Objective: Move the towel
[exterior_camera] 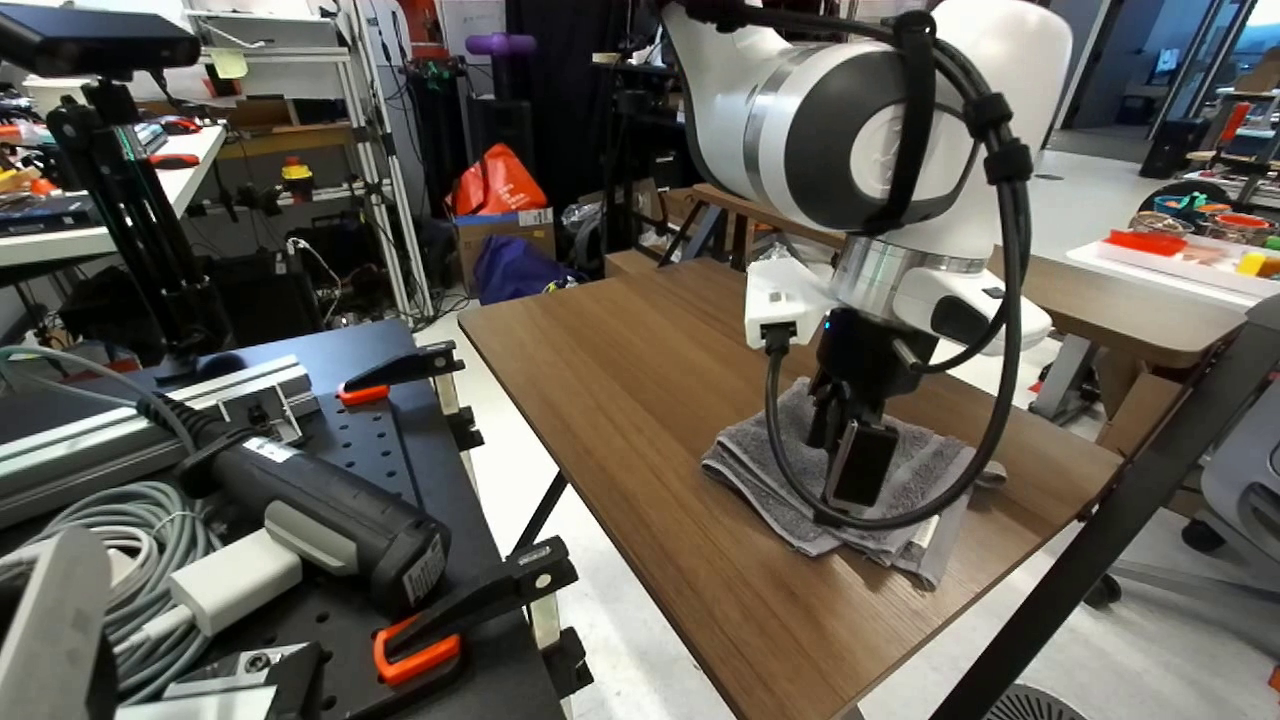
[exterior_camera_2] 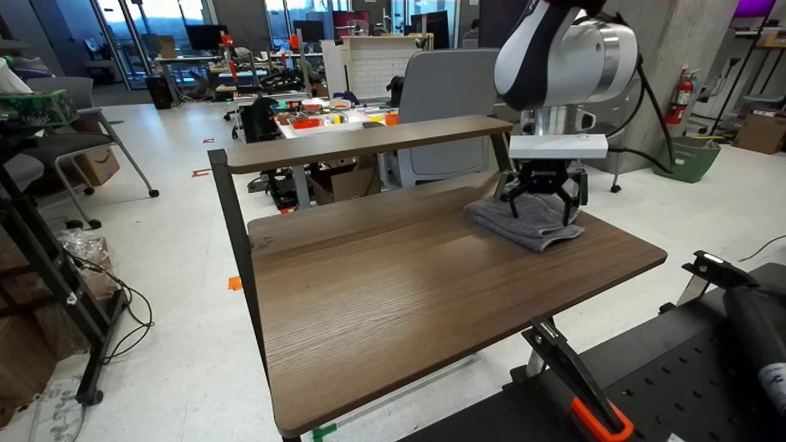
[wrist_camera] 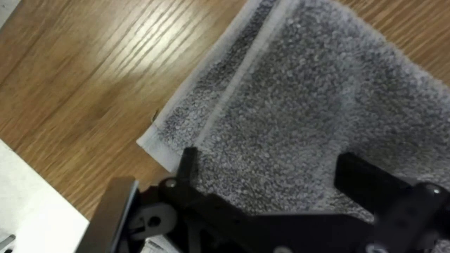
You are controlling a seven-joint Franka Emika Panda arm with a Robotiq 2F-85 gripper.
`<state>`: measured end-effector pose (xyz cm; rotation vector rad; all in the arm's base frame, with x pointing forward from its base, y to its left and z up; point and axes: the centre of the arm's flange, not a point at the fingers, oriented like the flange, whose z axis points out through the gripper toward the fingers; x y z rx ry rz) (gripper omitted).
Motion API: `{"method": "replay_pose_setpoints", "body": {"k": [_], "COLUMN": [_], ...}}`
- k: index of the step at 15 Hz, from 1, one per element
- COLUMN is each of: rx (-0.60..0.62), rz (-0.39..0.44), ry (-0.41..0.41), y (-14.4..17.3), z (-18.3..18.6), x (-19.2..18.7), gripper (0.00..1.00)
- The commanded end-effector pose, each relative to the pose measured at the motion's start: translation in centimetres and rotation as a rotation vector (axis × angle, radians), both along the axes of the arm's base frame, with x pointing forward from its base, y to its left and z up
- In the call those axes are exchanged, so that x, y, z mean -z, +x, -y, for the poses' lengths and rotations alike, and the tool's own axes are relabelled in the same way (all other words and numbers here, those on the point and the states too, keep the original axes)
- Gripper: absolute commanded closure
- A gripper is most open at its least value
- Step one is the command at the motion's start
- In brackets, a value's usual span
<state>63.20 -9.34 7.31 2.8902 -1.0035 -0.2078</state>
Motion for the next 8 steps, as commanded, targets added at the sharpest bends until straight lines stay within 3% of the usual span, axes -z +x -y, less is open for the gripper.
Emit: {"method": "replay_pose_setpoints", "body": {"k": [1, 8], "rx": [-0.045, -0.146], "rz": [-0.03, -0.046], "ry": [-0.011, -0.033], "y": [1.7, 3.9], "z": [-4.3, -15.4], "x": [1.4, 2.6], "gripper": [0.0, 0.0]}}
